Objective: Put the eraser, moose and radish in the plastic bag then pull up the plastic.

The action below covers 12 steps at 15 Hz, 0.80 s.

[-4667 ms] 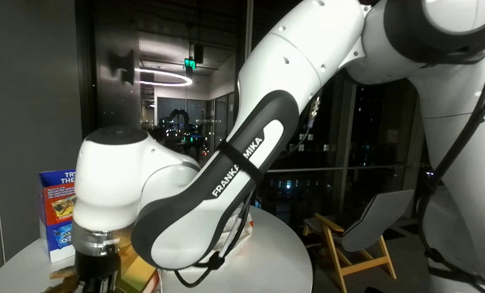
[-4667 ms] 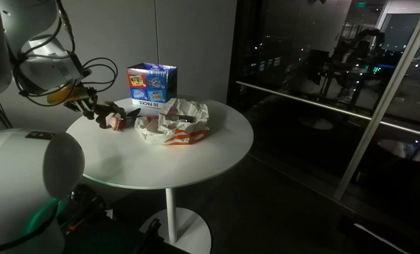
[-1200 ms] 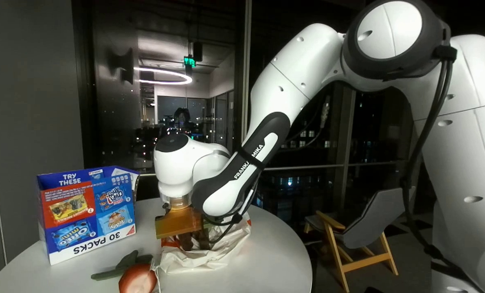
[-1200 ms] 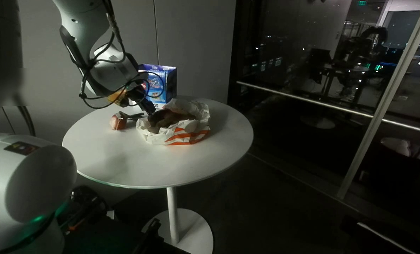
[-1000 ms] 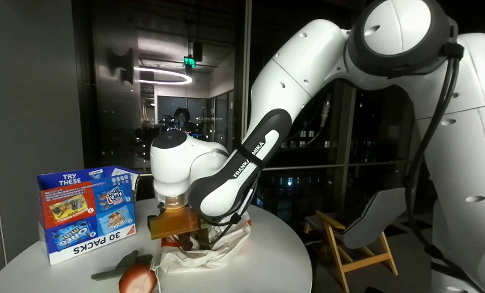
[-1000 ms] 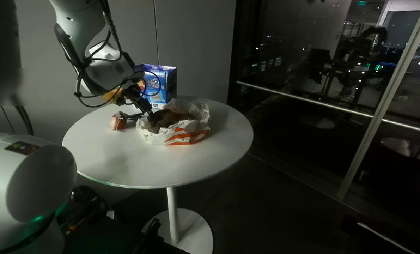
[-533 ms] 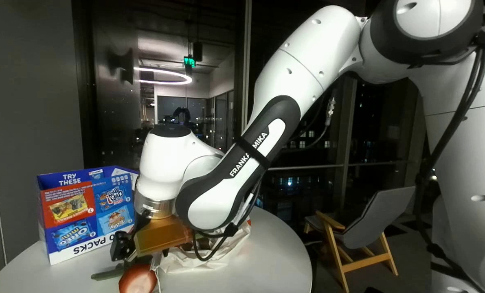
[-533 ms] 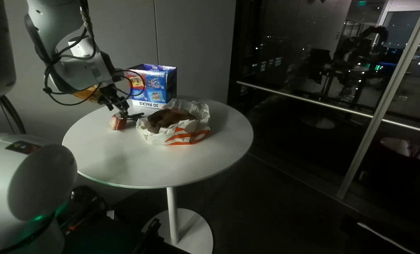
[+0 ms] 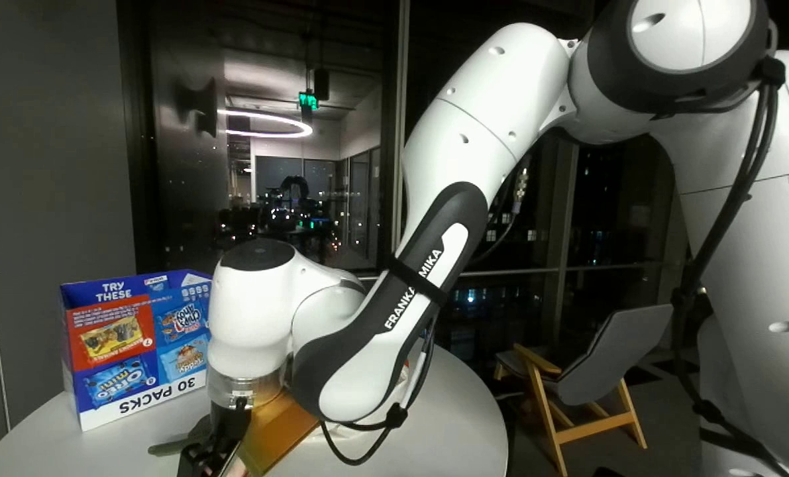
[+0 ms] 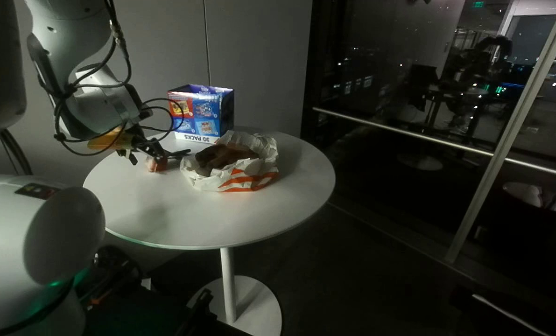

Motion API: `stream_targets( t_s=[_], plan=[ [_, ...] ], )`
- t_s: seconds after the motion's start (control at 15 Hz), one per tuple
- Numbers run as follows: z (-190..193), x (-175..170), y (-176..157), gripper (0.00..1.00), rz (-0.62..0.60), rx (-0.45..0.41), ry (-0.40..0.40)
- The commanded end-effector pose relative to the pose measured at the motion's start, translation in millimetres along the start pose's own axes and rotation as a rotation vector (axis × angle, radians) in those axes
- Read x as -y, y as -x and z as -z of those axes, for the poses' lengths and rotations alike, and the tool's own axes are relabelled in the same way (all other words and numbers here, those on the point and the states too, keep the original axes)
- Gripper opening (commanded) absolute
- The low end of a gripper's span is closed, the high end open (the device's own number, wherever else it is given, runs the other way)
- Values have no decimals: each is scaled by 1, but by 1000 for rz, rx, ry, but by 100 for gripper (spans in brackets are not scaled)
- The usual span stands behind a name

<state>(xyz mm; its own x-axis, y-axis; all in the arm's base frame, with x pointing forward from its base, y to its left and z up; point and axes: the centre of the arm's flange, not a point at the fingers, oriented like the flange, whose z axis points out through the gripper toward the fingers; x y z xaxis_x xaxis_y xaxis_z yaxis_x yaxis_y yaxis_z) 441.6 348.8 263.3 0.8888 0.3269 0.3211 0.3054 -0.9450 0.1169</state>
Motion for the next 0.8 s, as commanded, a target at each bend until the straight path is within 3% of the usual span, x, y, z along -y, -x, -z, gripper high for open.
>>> stream_targets(
  t_s=[0.0,0.47,0.53,0.6,0.73],
  plan=[
    [-6,7,-6,100,77,-75,85],
    [-22,12,-14,100,146,-133,129],
    [-25,12,-17,75,144,-146,147],
    [-26,11,-20,75,147,-153,157],
    [-28,10,-23,59,151,-165,170]
  ],
)
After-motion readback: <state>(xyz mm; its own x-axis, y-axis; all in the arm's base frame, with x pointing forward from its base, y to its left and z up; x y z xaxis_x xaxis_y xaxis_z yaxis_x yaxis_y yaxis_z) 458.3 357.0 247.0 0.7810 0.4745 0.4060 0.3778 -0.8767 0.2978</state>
